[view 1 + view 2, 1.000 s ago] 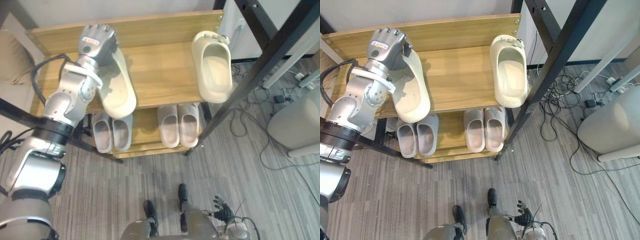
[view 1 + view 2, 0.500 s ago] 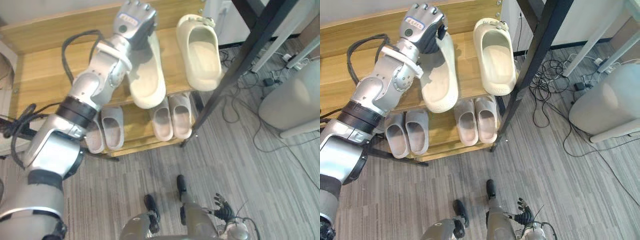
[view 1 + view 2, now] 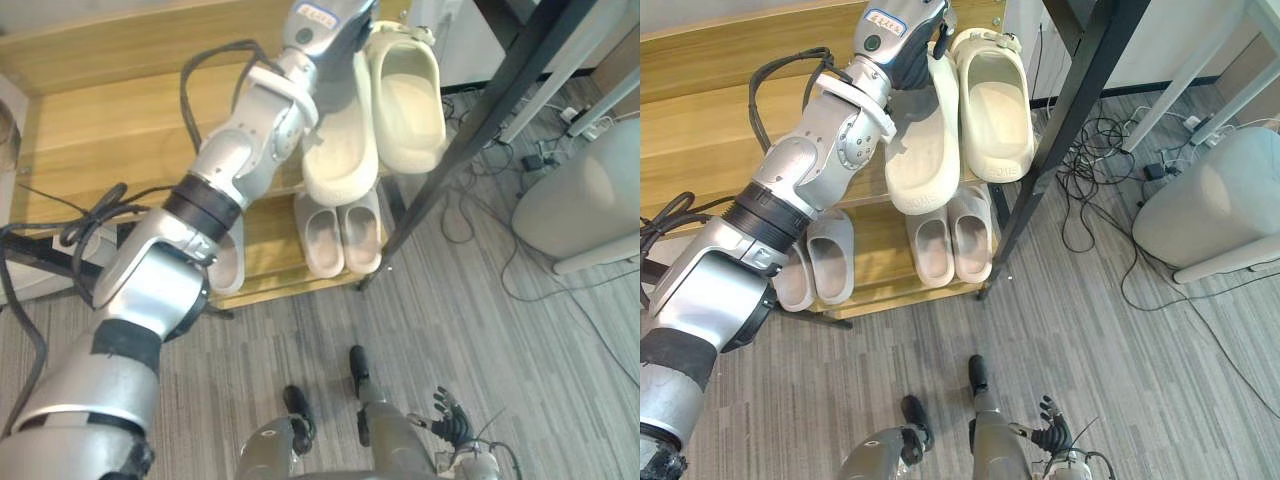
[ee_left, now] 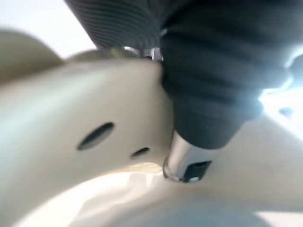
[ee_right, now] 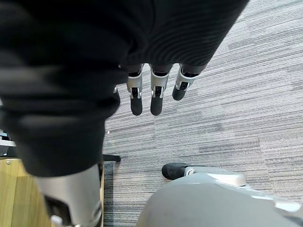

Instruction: Organize the slippers on the shoe rack

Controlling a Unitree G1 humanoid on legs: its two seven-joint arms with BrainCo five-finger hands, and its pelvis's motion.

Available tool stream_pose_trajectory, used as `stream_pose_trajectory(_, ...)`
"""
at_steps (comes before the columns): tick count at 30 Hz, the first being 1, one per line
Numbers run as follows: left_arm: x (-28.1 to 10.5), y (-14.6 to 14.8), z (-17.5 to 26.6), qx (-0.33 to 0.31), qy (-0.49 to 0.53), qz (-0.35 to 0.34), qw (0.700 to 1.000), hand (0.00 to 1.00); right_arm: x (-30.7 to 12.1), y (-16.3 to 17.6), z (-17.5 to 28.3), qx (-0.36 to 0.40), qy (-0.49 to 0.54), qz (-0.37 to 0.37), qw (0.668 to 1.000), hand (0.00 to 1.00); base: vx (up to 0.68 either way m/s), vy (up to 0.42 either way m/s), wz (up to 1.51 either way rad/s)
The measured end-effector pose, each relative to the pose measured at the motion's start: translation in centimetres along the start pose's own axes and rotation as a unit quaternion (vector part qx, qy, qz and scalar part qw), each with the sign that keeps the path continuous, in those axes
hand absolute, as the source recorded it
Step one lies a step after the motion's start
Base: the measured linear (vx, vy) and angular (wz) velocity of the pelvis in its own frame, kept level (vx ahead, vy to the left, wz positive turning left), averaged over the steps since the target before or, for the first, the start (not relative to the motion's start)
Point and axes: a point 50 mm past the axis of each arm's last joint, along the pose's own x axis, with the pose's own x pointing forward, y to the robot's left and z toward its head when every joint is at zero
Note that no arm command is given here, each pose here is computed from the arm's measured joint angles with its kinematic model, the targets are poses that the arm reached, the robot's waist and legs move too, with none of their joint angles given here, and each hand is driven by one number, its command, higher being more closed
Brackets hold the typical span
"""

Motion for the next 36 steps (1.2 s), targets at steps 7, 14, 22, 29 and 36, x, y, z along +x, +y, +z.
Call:
stream_pose_trajectory(7, 0.1, -0.4, 0.1, -0.014, 0.011, -0.002, 1.0, 0.0, 0.0, 0.0, 0.0, 0.004, 0.001, -0.001, 1.0, 0.0, 0.01, 0.009, 0.01)
stream_pose_trajectory(14, 0.4, -1.0, -0.1, -0.032, 0.036, -0.011, 0.999, 0.0, -0.1, 0.2, -0.1, 0.007, 0.002, 0.0, 1.0, 0.0, 0.0, 0.004, 0.0)
stream_pose_trajectory(22, 0.4, -0.8, -0.4, -0.034, 0.044, -0.007, 0.998, 0.0, -0.1, 0.3, -0.1, 0.006, 0.003, 0.002, 1.0, 0.0, 0.0, 0.002, -0.01)
stream_pose_trajectory(29, 0.4, -0.4, -1.6, -0.038, 0.072, 0.0, 0.997, 0.0, 0.2, 0.7, 0.4, 0.003, -0.005, 0.01, 1.0, 0.0, 0.0, -0.021, -0.03)
stream_pose_trajectory(36, 0.6, 0.3, -2.2, -0.076, 0.097, 0.018, 0.992, 0.0, 0.3, 1.7, 0.7, 0.017, -0.007, 0.022, 1.0, 0.0, 0.01, 0.0, 0.09)
